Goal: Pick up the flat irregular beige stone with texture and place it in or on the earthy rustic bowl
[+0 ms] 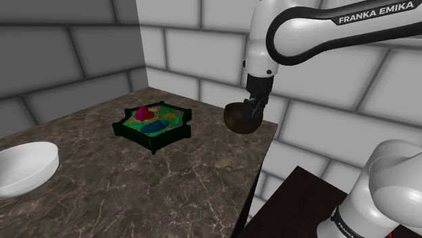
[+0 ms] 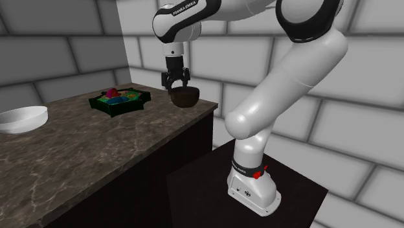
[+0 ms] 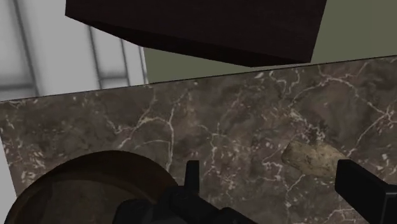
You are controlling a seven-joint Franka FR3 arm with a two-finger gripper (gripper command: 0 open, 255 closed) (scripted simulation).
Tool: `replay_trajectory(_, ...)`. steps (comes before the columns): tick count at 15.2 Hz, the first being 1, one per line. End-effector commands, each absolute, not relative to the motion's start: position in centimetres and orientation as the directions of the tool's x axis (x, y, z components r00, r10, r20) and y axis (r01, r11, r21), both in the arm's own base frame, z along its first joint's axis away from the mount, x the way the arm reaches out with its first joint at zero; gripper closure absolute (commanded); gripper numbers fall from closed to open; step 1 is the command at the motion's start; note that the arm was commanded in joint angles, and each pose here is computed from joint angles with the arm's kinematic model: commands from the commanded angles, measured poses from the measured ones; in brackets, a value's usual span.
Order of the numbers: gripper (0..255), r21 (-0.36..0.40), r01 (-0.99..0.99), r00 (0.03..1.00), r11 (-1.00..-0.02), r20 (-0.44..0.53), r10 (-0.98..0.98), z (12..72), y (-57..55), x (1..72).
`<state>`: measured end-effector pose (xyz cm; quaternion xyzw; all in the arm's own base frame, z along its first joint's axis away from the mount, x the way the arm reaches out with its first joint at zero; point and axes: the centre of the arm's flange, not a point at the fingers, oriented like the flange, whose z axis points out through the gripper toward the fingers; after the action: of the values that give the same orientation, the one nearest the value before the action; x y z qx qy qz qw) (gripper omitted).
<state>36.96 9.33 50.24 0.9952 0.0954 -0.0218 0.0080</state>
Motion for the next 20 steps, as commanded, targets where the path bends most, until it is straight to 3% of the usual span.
replay_trajectory(1, 0, 0.017, 0.247, 0.968, -0.969, -0.060, 0.245, 48.5, 11.7, 37.9)
replay_trajectory(9, 0, 0.033, 0.456, 0.885, -0.889, -0.122, 0.449, 41.8, 20.5, 40.5)
replay_trajectory(20, 0, 0.033, 0.464, 0.881, -0.885, -0.125, 0.457, 37.6, 20.5, 40.2)
